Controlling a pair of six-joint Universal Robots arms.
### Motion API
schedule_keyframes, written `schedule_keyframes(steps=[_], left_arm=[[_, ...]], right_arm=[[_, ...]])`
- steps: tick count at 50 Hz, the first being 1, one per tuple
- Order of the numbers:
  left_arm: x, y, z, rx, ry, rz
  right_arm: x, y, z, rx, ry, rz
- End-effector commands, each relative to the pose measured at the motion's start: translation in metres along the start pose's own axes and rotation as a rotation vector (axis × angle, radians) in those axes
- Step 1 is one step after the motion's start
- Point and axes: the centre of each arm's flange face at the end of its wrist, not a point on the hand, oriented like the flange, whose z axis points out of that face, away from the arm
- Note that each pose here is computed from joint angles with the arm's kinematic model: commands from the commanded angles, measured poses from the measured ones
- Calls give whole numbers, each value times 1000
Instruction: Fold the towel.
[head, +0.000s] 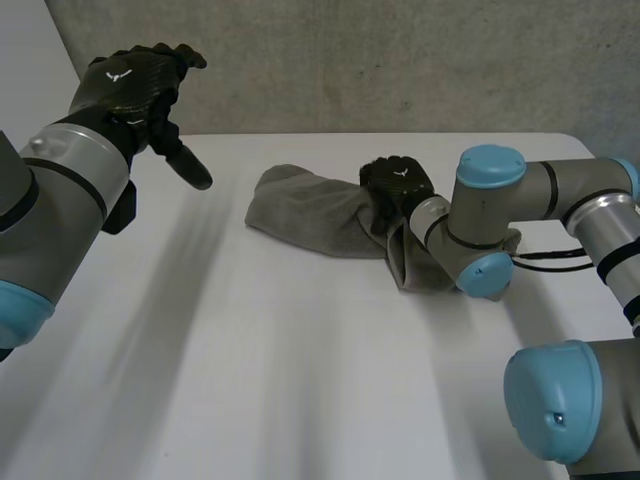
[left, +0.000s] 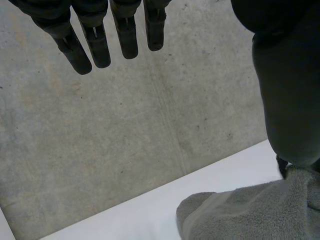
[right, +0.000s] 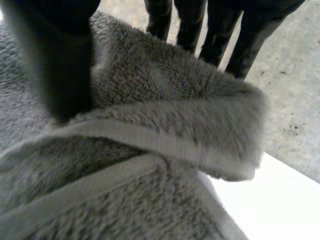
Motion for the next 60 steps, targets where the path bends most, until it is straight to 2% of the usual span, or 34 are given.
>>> schedule_keyframes(steps=[1, 2, 3, 5, 6, 8, 9, 10, 11, 14, 15, 17, 18, 19, 20, 21, 23, 24, 25, 28, 33, 34, 36, 42, 44, 47, 49, 52, 55, 57, 60], left_arm=[[0, 4, 2, -13, 0, 1], [0, 4, 2, -13, 0, 1], [0, 4, 2, -13, 0, 1], [1, 4, 1, -14, 0, 1], [1, 4, 1, -14, 0, 1], [1, 3, 0, -13, 0, 1], [1, 3, 0, -13, 0, 1], [1, 2, -1, -11, -1, 1], [1, 2, -1, -11, -1, 1], [1, 2, -5, -11, 2, 2], [1, 2, -5, -11, 2, 2], [1, -2, -9, -3, 3, 0], [1, -2, -9, -3, 3, 0], [1, 0, -11, -9, 5, 2], [1, 0, -11, -9, 5, 2], [1, 3, -13, -19, 7, 3], [2, 7, -14, -31, 10, 2], [2, 11, -15, -44, 13, 3], [4, 15, -17, -58, 21, 4], [5, 23, -16, -75, 25, 5], [16, 50, -14, -120, 59, 10], [16, 50, -14, -120, 59, 10], [22, 59, -15, -141, 77, 14], [36, 89, -25, -232, 129, 93], [40, 106, -29, -271, 156, 175], [46, 113, -31, -281, 183, 218], [59, 126, -33, -278, 244, 292], [68, 141, -36, -296, 314, 337], [72, 147, -36, -308, 348, 349], [82, 156, -41, -321, 424, 348], [90, 162, -46, -329, 474, 350]], right_arm=[[-7, -38, -12, 10, -26, -52], [-11, -59, -21, 15, -50, -50], [-11, -59, -21, 15, -50, -50], [-26, -92, -43, 2, -152, -60], [-26, -92, -43, 1, -152, -60], [-59, -105, -72, -60, -352, -82], [-59, -105, -72, -60, -353, -82], [-80, -105, -92, -107, -463, -124], [-80, -105, -92, -108, -464, -125], [-127, -84, -166, -271, -746, -388], [-127, -84, -166, -271, -747, -389], [-137, -64, -210, -332, -874, -609], [-137, -64, -211, -332, -874, -610], [-138, -56, -228, -339, -917, -707], [-138, -56, -228, -339, -918, -708], [-139, -51, -242, -333, -944, -781], [-139, -50, -248, -304, -931, -821], [-135, -51, -245, -268, -879, -837], [-132, -52, -240, -228, -821, -836], [-131, -55, -235, -191, -766, -816], [-112, -93, -228, -72, -555, -666], [-112, -93, -228, -72, -555, -666], [-90, -98, -227, -93, -468, -564], [-69, -96, -232, -138, -401, -489], [-63, -87, -236, -171, -390, -485], [-56, -78, -238, -204, -381, -495], [-51, -74, -238, -225, -373, -500], [-37, -66, -234, -258, -343, -508], [-32, -62, -234, -274, -332, -506], [-27, -58, -234, -292, -325, -502], [-28, -52, -236, -311, -344, -506]])
